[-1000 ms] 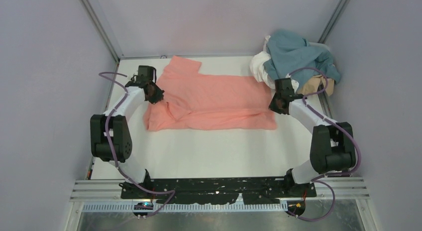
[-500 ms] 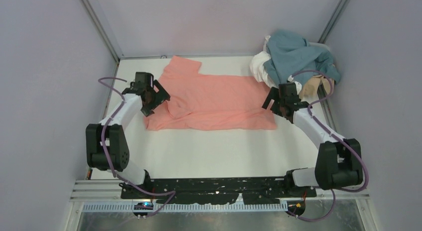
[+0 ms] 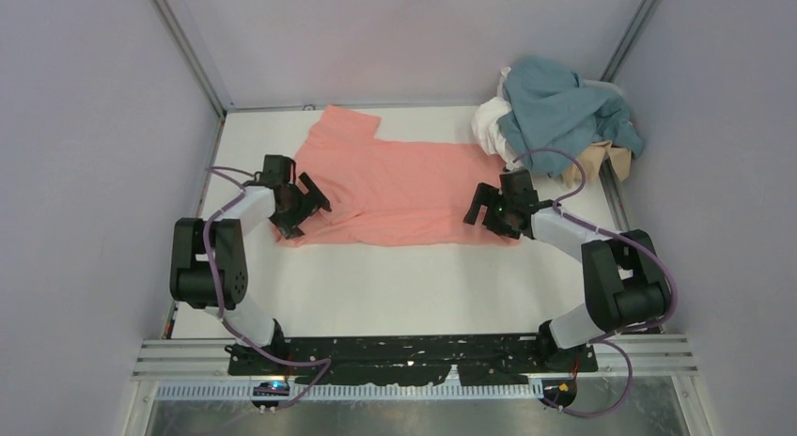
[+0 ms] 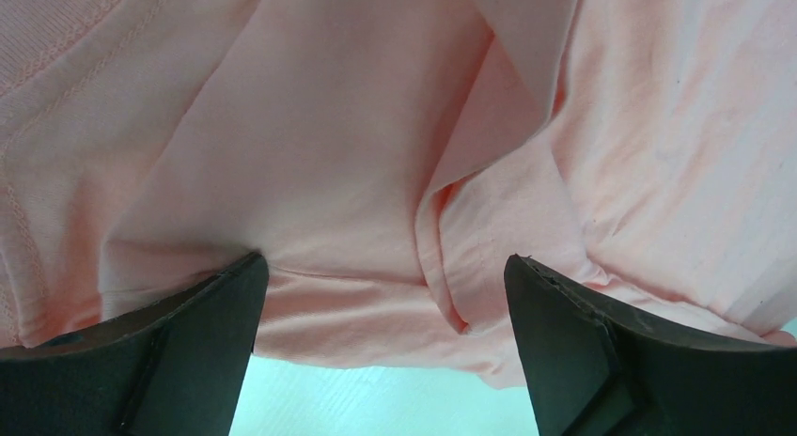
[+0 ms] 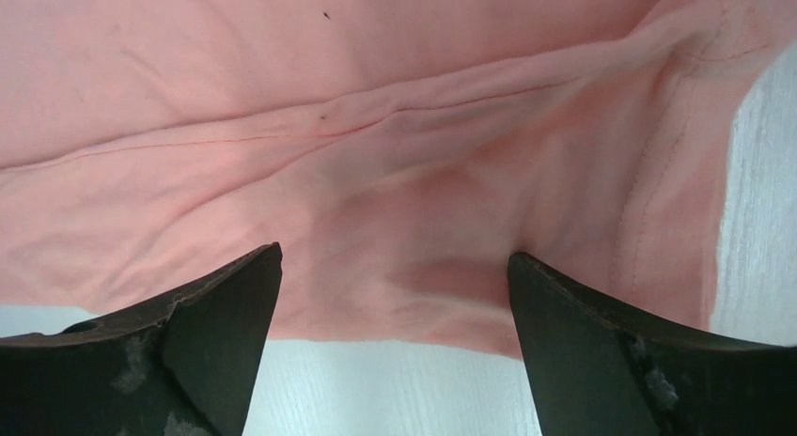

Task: Fold and stack the t-shirts
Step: Fold the flattened tshirt in 1/3 of the way

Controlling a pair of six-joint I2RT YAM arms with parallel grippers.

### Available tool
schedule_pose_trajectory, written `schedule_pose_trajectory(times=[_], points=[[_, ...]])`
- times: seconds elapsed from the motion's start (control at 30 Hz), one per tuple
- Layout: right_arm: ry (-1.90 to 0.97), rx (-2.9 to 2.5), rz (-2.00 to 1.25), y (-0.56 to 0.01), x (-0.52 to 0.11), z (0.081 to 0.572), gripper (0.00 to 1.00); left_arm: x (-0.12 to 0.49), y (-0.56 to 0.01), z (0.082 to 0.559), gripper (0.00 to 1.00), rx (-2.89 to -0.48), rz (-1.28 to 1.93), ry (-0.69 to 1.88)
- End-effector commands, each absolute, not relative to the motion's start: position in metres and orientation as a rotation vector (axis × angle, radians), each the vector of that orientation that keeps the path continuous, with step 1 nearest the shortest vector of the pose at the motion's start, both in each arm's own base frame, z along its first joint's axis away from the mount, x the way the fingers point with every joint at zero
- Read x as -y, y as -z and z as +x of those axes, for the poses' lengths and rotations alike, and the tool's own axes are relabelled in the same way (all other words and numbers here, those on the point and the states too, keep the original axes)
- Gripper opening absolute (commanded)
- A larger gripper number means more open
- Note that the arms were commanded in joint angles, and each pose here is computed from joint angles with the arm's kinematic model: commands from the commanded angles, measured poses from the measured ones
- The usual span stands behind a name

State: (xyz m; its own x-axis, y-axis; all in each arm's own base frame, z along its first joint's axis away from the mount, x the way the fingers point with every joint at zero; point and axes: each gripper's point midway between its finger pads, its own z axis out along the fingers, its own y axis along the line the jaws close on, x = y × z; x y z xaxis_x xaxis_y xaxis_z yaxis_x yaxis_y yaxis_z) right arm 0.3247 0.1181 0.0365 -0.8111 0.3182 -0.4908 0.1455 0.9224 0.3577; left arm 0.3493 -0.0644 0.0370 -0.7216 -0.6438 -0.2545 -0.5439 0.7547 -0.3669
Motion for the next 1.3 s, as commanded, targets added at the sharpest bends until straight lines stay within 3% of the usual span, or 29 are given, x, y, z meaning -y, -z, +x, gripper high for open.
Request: schedule_pose_trajectory(times=[0.0, 0.27, 0.63, 1.0, 1.1, 1.27], points=[[-0.443, -2.535, 0.369, -0.027, -0.120, 0.315, 0.95, 0.047, -0.036, 0.336, 1.00, -2.562, -0.929, 0.341], [-0.408, -2.683, 0.361, -0.008, -0.109, 0.255, 0.95, 0.043, -0.027, 0.296, 1.00, -2.576, -0.973, 0.378], [-0.450, -2.794, 0.374, -0.004, -0.103, 0.180, 0.95, 0.042, -0.006, 0.204, 1.00, -2.574, -1.038, 0.347], [-0.383, -2.827, 0.406, -0.020, -0.093, 0.148, 0.95, 0.028, -0.013, 0.157, 1.00, -2.485, -1.087, 0.255], [-0.374, -2.789, 0.382, -0.025, -0.091, 0.153, 0.95, 0.015, -0.015, 0.148, 1.00, -2.454, -1.117, 0.157], [-0.413, -2.701, 0.300, -0.045, -0.097, 0.175, 0.95, 0.020, -0.033, 0.159, 1.00, -2.370, -1.095, 0.245]])
